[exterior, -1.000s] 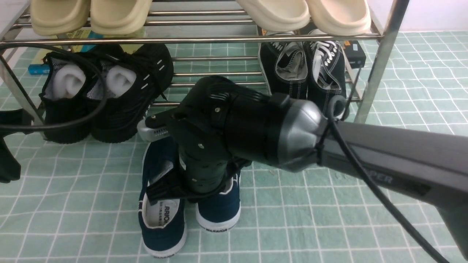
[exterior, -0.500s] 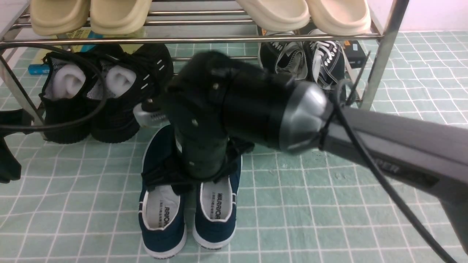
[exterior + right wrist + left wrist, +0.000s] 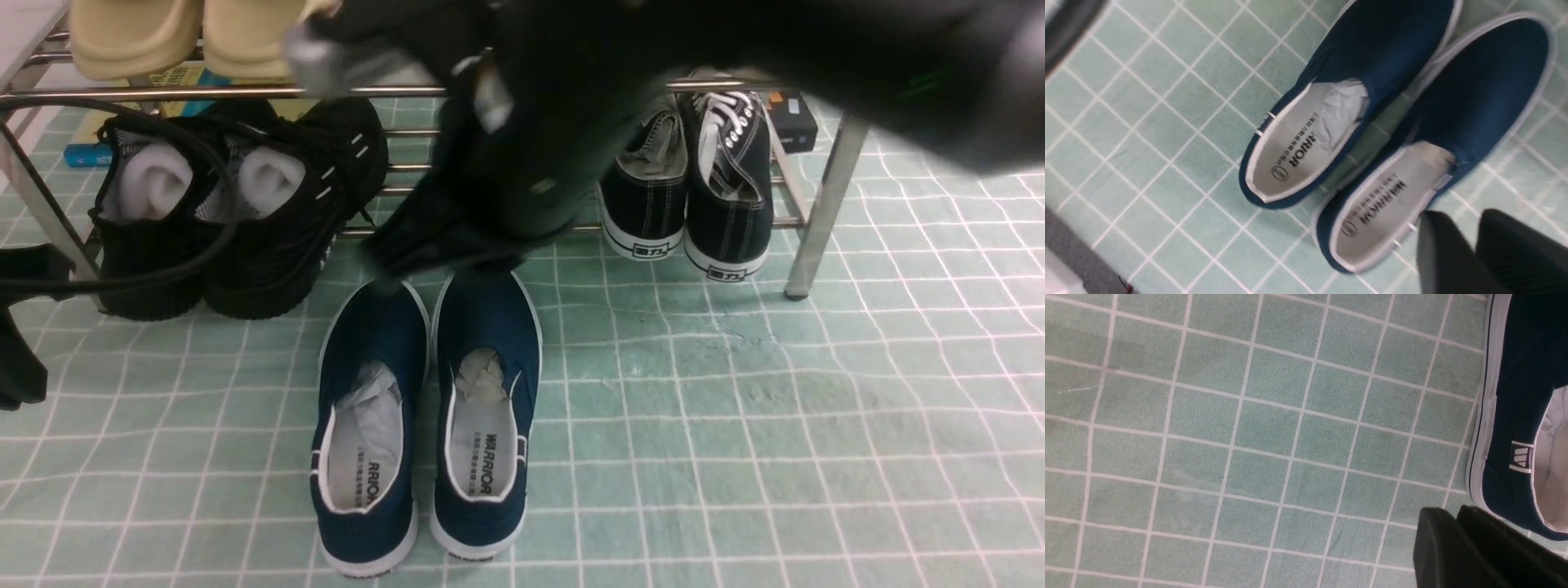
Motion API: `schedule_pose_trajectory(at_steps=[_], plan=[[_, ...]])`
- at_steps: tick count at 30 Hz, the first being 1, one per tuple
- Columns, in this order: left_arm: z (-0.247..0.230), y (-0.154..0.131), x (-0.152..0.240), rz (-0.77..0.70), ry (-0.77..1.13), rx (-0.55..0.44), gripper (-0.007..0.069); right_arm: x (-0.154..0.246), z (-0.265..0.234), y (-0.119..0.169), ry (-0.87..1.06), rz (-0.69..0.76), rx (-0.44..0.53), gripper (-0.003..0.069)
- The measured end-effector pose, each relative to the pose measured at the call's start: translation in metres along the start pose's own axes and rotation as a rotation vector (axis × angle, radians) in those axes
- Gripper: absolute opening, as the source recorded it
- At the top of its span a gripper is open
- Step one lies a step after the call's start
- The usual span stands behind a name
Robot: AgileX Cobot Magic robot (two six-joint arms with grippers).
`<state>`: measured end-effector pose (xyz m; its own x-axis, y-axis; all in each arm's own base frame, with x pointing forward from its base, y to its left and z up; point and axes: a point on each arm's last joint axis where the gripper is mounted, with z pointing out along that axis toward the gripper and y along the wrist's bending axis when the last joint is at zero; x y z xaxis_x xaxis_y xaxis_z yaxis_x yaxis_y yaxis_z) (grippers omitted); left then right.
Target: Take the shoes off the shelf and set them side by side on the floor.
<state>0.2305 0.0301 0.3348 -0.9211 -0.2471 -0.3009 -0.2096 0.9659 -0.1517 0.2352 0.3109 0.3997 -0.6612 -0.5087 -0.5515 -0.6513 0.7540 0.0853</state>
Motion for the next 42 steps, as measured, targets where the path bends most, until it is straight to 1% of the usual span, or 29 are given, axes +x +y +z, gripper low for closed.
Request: schedule_pose_trajectory(at_steps=[1, 2, 3, 6, 7, 8, 9, 10, 11, 14, 15, 16, 17, 19, 25, 32, 37, 42], plan=[[0.0, 0.0, 0.0, 0.0, 0.0, 0.001, 0.0085, 0.009, -0.028, -0.009, -0.034, 0.009, 0.002, 0.0027], [0.0, 0.0, 0.0, 0.0, 0.0, 0.001, 0.0086, 0.018, -0.039, -0.014, -0.034, 0.013, 0.006, 0.0003], [0.0, 0.0, 0.0, 0.0, 0.0, 0.001, 0.0086, 0.024, -0.055, -0.017, -0.055, 0.016, 0.004, -0.0008], [0.0, 0.0, 0.0, 0.0, 0.001, 0.001, 0.0087, 0.068, -0.104, -0.03, -0.097, 0.016, 0.007, -0.0015], [0.0, 0.0, 0.0, -0.001, 0.001, 0.002, 0.0089, 0.085, -0.117, -0.035, -0.107, 0.016, 0.008, -0.0015], [0.0, 0.0, 0.0, -0.001, 0.001, 0.002, 0.0089, 0.092, -0.122, -0.037, -0.114, 0.016, 0.008, -0.0015], [0.0, 0.0, 0.0, -0.001, 0.001, 0.002, 0.0089, 0.122, -0.137, -0.044, -0.154, 0.015, -0.002, -0.0015], [0.0, 0.0, 0.0, -0.001, 0.001, 0.002, 0.0089, 0.14, -0.144, -0.048, -0.203, 0.014, -0.014, -0.0015], [0.0, 0.0, 0.0, -0.001, -0.003, 0.002, 0.009, 0.161, -0.147, -0.052, -0.278, 0.012, -0.033, -0.0015], [0.0, 0.0, -0.001, -0.001, -0.007, 0.002, 0.009, 0.201, -0.141, -0.059, -0.477, 0.009, -0.091, -0.0015], [0.0, 0.0, -0.001, 0.0, -0.008, 0.001, 0.0091, 0.215, -0.134, -0.061, -0.504, -0.006, -0.12, -0.0015], [0.0, 0.0, -0.001, 0.0, -0.009, 0.001, 0.0091, 0.219, -0.132, -0.062, -0.524, -0.002, -0.102, -0.0015], [0.0, 0.0, -0.001, 0.0, -0.009, 0.001, 0.0092, 0.237, -0.119, -0.064, -0.573, -0.022, -0.112, -0.0015], [0.0, 0.0, -0.001, 0.0, -0.01, 0.001, 0.0094, 0.254, -0.1, -0.067, -0.596, -0.054, -0.113, -0.0015], [0.0, 0.001, -0.002, 0.004, -0.019, -0.012, 0.0097, 0.267, -0.084, -0.068, -0.629, -0.12, -0.102, -0.0015], [0.0, 0.004, -0.001, 0.014, -0.009, -0.039, 0.0103, 0.269, -0.083, -0.069, -0.615, -0.123, -0.098, -0.0013], [0.0, 0.007, 0.0, 0.027, -0.003, -0.076, 0.0106, 0.269, -0.082, -0.069, -0.605, -0.124, -0.096, -0.0008], [0.0, 0.007, 0.0, 0.028, -0.004, -0.081, 0.0113, 0.27, -0.082, -0.069, -0.604, -0.124, -0.096, -0.0003]])
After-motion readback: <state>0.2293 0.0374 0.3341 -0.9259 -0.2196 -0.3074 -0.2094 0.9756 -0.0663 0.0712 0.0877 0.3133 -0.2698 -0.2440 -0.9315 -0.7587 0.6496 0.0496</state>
